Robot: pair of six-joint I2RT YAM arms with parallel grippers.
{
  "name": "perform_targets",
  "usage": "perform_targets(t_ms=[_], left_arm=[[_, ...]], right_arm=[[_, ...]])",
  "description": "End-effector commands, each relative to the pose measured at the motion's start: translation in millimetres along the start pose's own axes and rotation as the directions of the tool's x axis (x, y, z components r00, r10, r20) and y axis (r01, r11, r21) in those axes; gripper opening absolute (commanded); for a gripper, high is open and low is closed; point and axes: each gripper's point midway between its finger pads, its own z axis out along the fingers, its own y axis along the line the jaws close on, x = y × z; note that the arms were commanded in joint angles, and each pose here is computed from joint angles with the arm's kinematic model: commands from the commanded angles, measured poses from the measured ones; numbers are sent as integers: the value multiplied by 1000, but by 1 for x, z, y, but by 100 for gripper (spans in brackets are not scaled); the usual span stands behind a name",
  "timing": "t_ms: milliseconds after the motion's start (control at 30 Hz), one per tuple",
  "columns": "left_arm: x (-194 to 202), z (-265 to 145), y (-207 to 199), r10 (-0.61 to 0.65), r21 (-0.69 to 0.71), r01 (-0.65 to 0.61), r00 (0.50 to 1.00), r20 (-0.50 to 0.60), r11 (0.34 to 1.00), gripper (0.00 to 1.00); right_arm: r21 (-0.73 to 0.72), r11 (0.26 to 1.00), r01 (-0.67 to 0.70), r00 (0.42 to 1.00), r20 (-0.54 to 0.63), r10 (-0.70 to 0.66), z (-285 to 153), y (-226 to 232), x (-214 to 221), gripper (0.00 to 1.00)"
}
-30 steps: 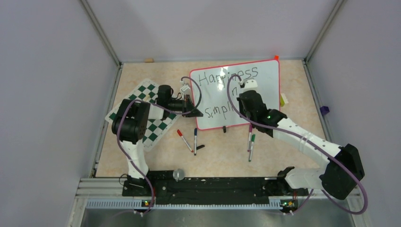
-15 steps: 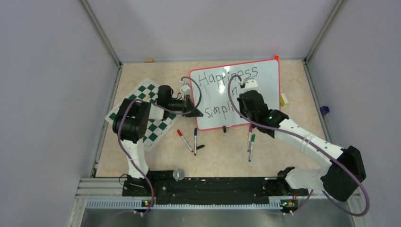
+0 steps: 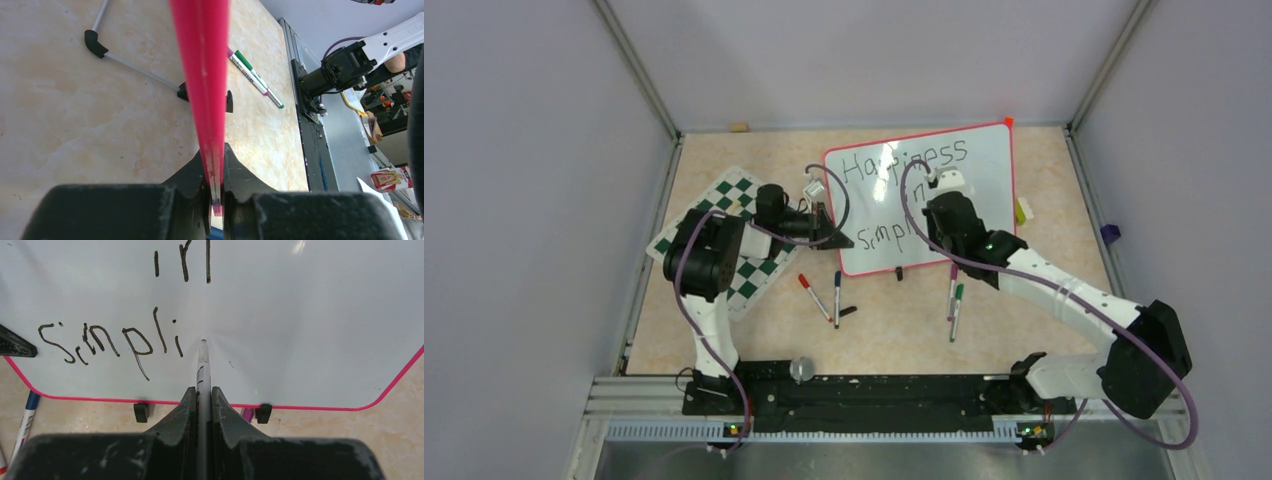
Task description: Write a sentence on the whiteboard
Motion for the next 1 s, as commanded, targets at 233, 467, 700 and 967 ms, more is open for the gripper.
perform_targets(t_ms=[233, 467, 700, 967], left_arm=[[15, 9, -14, -24, 93, 24, 1000, -8, 995, 0], [11, 7, -17, -62, 135, 58, 998, 29, 989, 0], [8, 2, -17, -55, 145, 48, 997, 44, 988, 0], [10, 0, -13, -52, 126, 45, 997, 48, 991, 0]], right_arm=[[36, 999, -18, 1000, 16, 18, 6, -4, -8, 0], [52, 998, -19, 1000, 25, 18, 6, -6, -11, 0], [28, 999, -33, 999, 43, 32, 1, -4, -17, 0], [9, 999, -44, 997, 64, 43, -4, -2, -26, 0]])
